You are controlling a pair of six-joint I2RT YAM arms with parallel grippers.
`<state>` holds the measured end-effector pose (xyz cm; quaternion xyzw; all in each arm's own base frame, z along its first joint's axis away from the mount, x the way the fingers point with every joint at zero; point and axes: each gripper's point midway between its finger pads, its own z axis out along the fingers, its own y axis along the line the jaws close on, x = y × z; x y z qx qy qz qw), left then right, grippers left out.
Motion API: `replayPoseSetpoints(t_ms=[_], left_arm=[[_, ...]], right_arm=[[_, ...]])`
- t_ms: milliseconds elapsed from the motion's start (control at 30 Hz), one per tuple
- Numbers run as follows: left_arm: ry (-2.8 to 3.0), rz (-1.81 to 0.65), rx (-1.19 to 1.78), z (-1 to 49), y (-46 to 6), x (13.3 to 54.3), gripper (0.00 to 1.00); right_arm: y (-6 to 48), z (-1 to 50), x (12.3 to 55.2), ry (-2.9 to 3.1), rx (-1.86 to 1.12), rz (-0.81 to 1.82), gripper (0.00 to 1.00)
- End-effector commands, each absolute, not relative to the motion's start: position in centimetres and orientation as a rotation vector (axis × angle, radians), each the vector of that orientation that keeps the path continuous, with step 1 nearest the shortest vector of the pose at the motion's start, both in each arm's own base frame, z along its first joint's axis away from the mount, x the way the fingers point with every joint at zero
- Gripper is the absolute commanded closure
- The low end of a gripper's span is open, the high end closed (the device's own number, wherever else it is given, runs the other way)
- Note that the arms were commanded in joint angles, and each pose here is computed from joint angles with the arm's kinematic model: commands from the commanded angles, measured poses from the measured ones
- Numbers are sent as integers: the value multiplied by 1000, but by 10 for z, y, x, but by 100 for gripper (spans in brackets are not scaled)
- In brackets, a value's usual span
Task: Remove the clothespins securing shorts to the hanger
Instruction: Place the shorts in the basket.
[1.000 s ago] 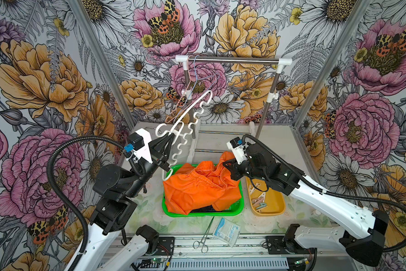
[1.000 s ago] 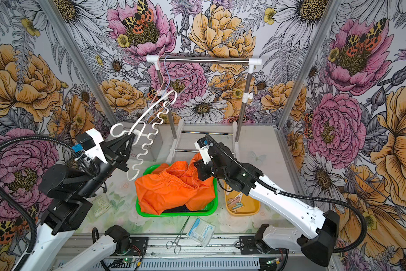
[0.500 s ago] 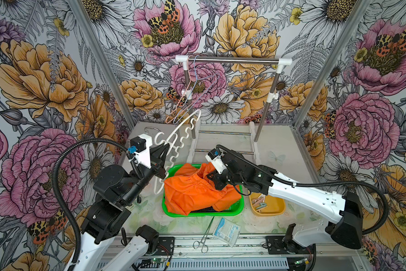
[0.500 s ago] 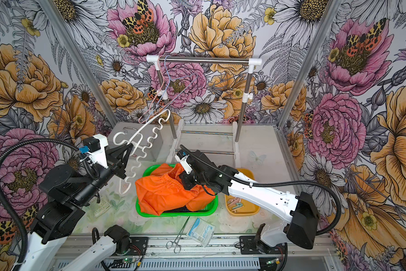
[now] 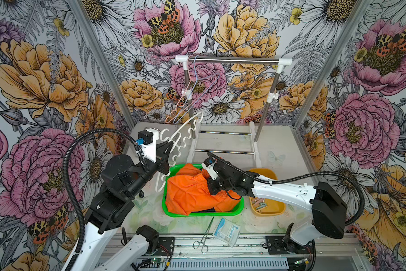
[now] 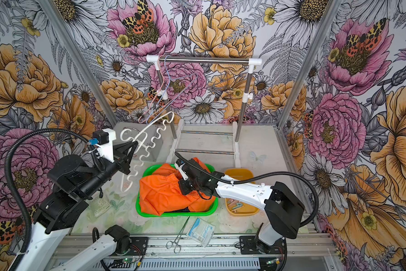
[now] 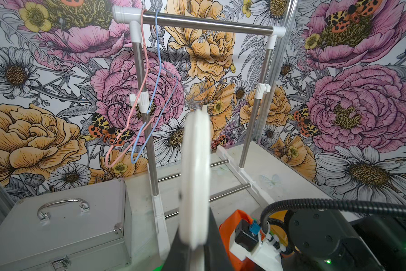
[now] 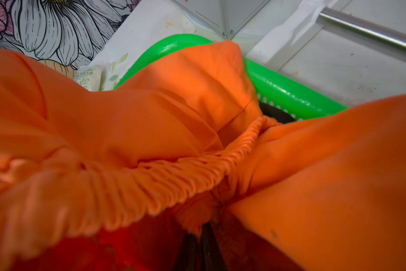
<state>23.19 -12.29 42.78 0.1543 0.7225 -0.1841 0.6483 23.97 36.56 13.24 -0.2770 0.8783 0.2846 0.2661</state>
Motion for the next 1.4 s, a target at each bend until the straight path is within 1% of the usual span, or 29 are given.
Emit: replayPoseSetpoints(t_ms=[0, 100, 333, 533, 667, 767, 833, 933, 1100, 1367], left_arm=[[1638, -433, 347, 434, -124, 233, 100], [1652, -425, 343, 432, -125, 237, 100], [1695, -396, 363, 426, -127, 243, 100], [1721, -361, 368, 420, -126, 250, 100], [1734, -325, 367, 416, -124, 256, 100], [1758, -291, 373, 415, -121, 260, 100], [1782, -271, 374, 415, -120, 263, 100], [1810, -261, 387, 413, -122, 267, 100], [1836, -250, 422, 414, -125, 271, 100], [1856, -267, 476, 415, -132, 283, 100]], right_arm=[[339, 70, 243, 2557, -640, 701, 93], [329, 45, 249, 2610, -584, 694, 93], [302, -2, 254, 2728, -516, 579, 95], [283, -29, 242, 2822, -579, 424, 96], [277, -30, 240, 2834, -581, 397, 96], [284, -2, 251, 2766, -583, 439, 91], [293, 26, 261, 2704, -588, 485, 85], [309, 66, 274, 2613, -592, 560, 78], [324, 118, 285, 2498, -584, 648, 68], [318, 179, 282, 2368, -566, 704, 59]])
